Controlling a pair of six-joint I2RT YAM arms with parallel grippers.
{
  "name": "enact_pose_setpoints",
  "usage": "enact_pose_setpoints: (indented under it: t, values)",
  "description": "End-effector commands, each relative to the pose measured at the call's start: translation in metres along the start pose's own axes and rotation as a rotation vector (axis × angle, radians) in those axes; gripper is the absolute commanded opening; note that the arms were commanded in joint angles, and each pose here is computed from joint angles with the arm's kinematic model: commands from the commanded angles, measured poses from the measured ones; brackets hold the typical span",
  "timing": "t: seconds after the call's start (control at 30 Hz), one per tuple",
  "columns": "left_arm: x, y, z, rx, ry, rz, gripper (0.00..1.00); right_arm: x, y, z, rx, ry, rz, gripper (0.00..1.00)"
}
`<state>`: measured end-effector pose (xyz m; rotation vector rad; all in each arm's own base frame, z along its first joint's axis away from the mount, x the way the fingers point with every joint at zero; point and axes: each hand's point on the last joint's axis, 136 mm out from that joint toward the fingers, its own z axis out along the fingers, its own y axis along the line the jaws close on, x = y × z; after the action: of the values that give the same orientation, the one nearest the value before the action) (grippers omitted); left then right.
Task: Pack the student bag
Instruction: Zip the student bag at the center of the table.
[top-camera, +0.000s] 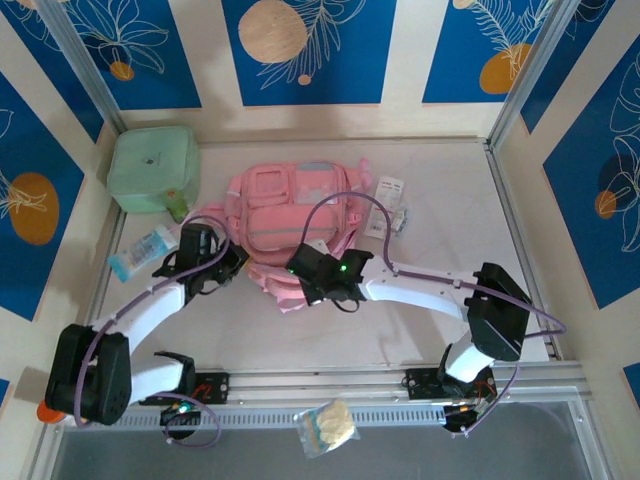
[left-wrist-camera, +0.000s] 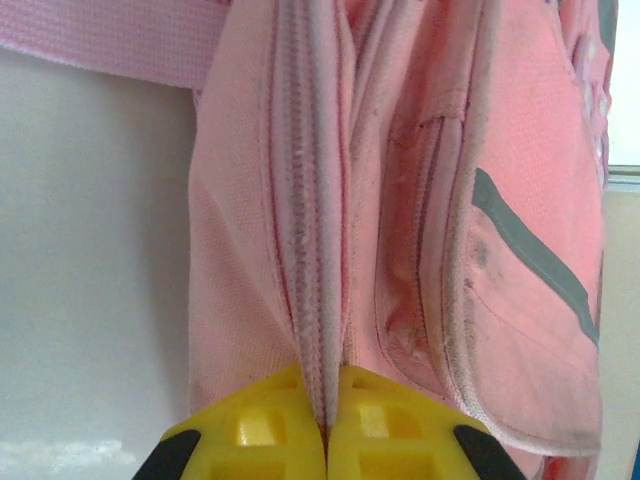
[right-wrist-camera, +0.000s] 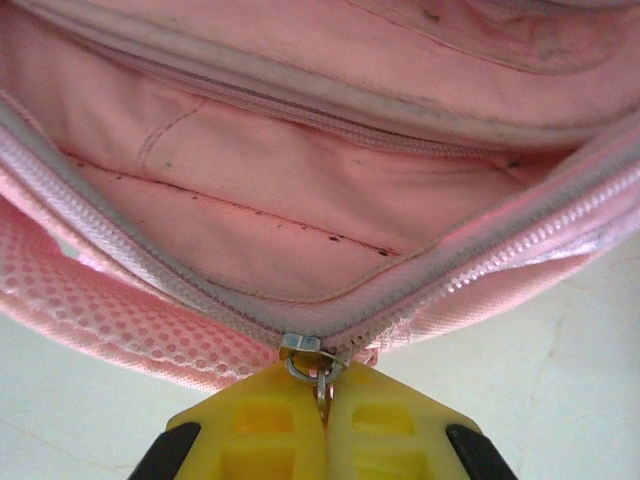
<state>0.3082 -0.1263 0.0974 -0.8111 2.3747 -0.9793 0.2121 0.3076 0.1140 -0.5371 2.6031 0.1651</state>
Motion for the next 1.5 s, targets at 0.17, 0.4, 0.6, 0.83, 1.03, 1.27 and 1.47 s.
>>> enact_pose_setpoints:
  t: [0.17, 0.4, 0.6, 0.83, 1.03, 1.27, 1.47]
  values:
    - [-0.03, -0.018, -0.015, 0.04, -0.069, 0.091, 0.22, -0.007, 0.024, 0.005, -0.042, 0.027, 0.001, 0.0]
    - [0.01, -0.005, -0.036, 0.07, -0.042, -0.024, 0.47, 0.0, 0.028, 0.011, -0.041, 0.051, 0.009, 0.0]
    - [0.05, -0.024, -0.033, 0.122, -0.017, -0.108, 0.54, 0.005, 0.024, 0.013, -0.024, 0.06, 0.009, 0.0]
    - [0.069, -0.03, -0.015, 0.093, -0.028, -0.214, 0.53, 0.01, 0.022, 0.015, -0.028, 0.068, 0.016, 0.0]
    - [0.079, -0.017, 0.005, 0.014, -0.024, -0.288, 0.53, 0.011, 0.024, 0.018, -0.028, 0.066, 0.016, 0.0]
    - [0.08, 0.014, 0.022, -0.103, -0.054, -0.33, 0.44, 0.009, 0.022, 0.025, -0.002, 0.063, 0.007, 0.0]
    - [0.08, 0.028, 0.031, -0.157, -0.068, -0.318, 0.31, 0.011, 0.02, 0.028, 0.018, 0.074, -0.001, 0.0]
